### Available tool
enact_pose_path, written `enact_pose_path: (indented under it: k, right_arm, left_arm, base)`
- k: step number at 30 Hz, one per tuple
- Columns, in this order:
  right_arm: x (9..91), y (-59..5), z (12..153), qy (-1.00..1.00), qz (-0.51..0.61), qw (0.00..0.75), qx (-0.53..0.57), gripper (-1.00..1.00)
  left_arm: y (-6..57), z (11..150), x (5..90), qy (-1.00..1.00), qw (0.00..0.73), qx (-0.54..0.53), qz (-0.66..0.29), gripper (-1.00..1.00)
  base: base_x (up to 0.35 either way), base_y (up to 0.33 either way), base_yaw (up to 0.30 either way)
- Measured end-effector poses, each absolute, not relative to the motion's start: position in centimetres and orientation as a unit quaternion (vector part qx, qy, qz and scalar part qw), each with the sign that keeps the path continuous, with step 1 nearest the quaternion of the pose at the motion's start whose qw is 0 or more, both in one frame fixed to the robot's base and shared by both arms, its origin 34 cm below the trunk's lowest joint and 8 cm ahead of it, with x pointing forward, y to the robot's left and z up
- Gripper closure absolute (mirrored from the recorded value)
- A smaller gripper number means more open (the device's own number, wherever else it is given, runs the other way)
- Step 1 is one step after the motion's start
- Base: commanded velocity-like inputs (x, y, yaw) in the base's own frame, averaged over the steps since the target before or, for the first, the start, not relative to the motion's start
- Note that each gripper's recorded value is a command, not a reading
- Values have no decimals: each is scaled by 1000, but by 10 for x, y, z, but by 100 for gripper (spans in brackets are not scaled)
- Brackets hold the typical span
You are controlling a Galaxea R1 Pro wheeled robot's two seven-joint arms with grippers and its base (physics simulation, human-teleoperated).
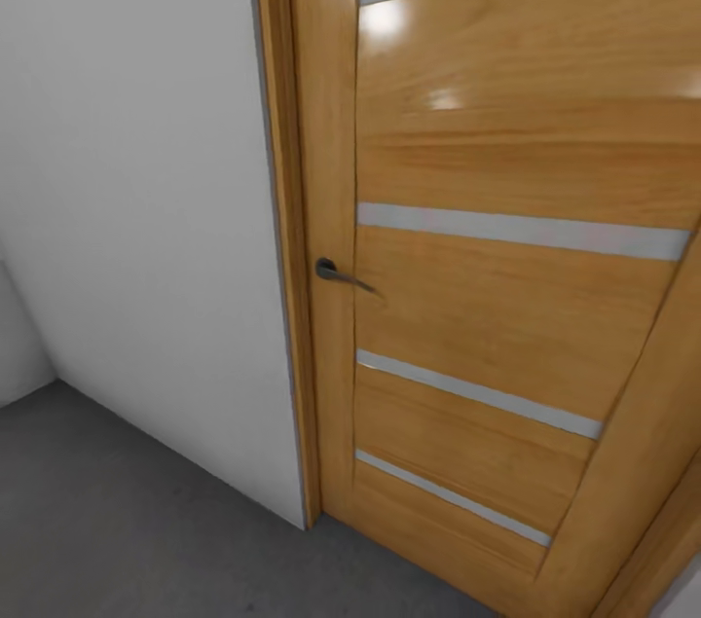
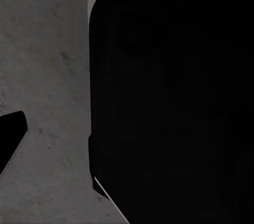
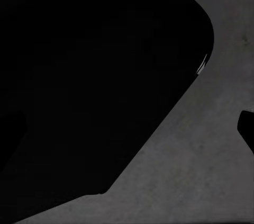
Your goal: Move the two storage containers from the living room to the garage. In the garage, place one container on the floor and stack the other container on top of it (either order is fine).
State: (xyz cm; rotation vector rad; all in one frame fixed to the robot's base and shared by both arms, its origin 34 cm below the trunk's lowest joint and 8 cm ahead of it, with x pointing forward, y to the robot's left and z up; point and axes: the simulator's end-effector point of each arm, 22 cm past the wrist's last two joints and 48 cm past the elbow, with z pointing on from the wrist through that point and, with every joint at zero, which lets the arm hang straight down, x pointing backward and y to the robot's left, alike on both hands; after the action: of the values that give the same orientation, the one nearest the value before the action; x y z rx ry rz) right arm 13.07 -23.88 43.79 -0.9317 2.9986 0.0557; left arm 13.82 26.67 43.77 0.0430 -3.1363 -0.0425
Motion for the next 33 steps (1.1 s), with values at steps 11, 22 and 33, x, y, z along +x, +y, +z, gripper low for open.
enact_pose_path:
  k: [11,22,33]
  right_arm:
    - [131,-238,438,955,18,1,-297,-100]
    - [131,-238,438,955,18,1,-297,-100]
    - [131,-238,438,955,18,1,-296,-100]
  left_arm:
    - [267,438,138,-1000,2,13,-14,-100]
    - [267,438,138,-1000,2,13,-14,-100]
    - [267,438,138,-1000,2,12,-14,-100]
  base:
    - [27,25,-194]
    - [212,217,-9]
    - [227,234,-1]
